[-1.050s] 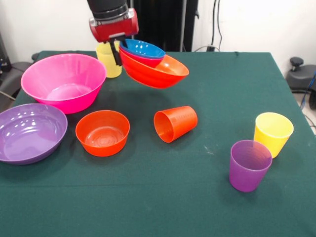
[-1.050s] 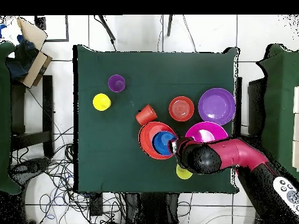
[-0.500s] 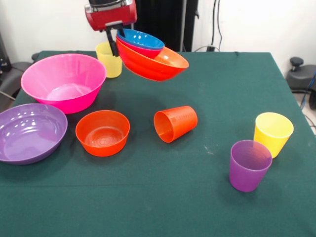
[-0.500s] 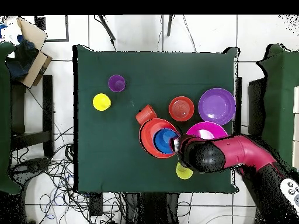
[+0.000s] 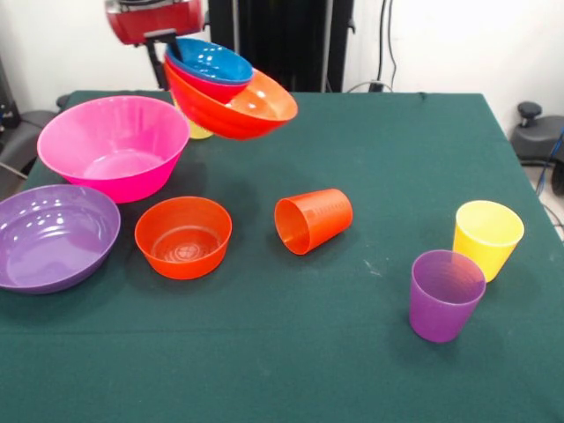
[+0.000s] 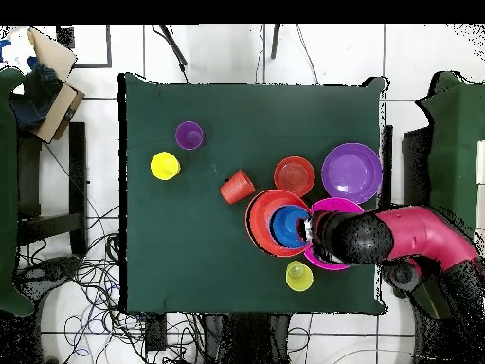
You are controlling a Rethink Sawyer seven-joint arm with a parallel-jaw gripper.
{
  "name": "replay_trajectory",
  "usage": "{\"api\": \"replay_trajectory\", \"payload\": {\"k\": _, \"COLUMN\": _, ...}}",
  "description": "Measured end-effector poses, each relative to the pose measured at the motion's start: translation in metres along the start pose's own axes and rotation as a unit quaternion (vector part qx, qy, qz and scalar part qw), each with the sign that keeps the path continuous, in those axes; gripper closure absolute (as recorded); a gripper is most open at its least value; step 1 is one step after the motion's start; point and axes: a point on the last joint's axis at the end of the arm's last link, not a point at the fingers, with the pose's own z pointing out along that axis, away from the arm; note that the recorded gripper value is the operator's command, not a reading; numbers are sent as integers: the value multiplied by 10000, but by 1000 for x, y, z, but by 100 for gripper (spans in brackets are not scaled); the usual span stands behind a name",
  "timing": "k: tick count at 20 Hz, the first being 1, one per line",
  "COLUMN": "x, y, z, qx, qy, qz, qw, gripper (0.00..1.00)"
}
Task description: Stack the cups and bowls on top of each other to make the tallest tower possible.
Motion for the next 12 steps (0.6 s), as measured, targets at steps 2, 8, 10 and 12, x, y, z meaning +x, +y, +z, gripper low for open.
{"api": "replay_trajectory", "payload": {"k": 2, "x": -6, "y": -6, "z": -4, "qx": 32, "qy": 11, "qz": -58, "qw": 10000, "gripper": 100}}
{"api": "replay_trajectory", "payload": {"k": 8, "x": -36, "y": -32, "z": -25, "qx": 197, "qy": -127, "qz": -415, "qw": 9989, "gripper": 100}}
{"api": "replay_trajectory", "payload": {"k": 10, "x": -41, "y": -36, "z": -29, "qx": 223, "qy": -158, "qz": -462, "qw": 9986, "gripper": 100}}
{"api": "replay_trajectory", "payload": {"k": 12, "x": -50, "y": -44, "z": -34, "qx": 251, "qy": -196, "qz": -529, "qw": 9981, "gripper": 100}}
